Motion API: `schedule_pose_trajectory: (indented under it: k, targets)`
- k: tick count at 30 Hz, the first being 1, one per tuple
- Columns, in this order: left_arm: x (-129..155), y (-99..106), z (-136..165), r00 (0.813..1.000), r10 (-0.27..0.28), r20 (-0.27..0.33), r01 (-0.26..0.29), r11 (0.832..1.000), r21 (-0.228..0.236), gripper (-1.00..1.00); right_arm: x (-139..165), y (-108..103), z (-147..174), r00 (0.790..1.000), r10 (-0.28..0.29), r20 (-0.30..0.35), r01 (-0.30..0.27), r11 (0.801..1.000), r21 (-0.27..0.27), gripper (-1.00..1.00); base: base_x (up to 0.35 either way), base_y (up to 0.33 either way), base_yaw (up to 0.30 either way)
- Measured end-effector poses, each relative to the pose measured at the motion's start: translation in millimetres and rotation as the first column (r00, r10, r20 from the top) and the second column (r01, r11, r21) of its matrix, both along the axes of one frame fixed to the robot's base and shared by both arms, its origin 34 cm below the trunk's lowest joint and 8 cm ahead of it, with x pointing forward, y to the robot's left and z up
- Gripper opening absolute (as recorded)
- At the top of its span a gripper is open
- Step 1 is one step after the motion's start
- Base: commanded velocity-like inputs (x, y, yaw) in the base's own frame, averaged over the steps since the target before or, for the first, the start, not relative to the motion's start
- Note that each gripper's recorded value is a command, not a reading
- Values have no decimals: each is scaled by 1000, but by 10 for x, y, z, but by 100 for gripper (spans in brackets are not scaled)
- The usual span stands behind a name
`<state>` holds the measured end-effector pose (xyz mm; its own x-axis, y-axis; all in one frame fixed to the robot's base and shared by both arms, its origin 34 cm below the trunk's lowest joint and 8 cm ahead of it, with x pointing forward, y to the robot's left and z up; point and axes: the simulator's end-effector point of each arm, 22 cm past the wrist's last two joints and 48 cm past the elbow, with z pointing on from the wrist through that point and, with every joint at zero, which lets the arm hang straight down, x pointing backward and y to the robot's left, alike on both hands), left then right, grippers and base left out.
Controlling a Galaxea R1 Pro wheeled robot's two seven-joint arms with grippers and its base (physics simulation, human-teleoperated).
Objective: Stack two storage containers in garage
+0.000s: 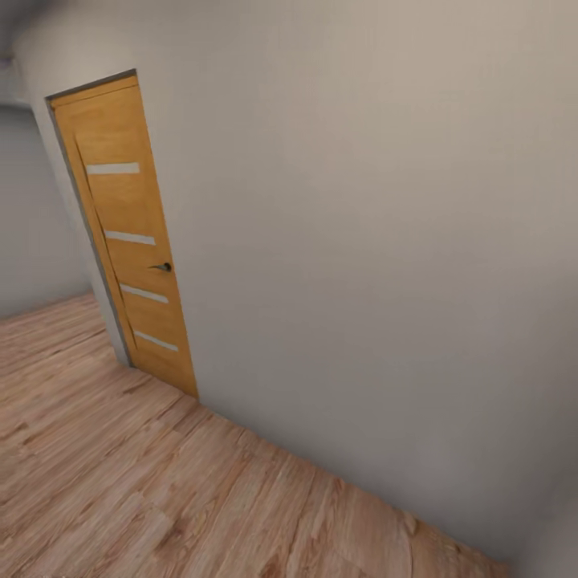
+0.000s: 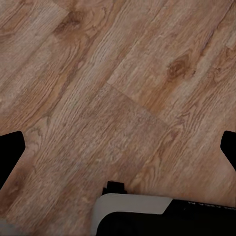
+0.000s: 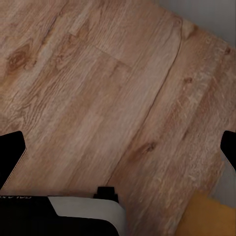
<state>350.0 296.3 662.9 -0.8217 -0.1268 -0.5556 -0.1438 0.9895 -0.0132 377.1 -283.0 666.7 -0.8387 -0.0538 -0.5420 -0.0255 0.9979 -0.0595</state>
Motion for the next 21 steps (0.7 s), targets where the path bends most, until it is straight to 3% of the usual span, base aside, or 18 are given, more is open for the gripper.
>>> schedule_pose_trajectory:
  k: [17,21]
  targets:
    - [2,53,4,1000,4,0,-4,1000,9,100,-1,2,-1,1000,0,-1,0,1000,0,100,325,0,299]
    - [-5,100,4,1000,20,-2,-20,999,28,100,-1,1,-1,1000,0,-1,0,1000,0,100,325,0,299]
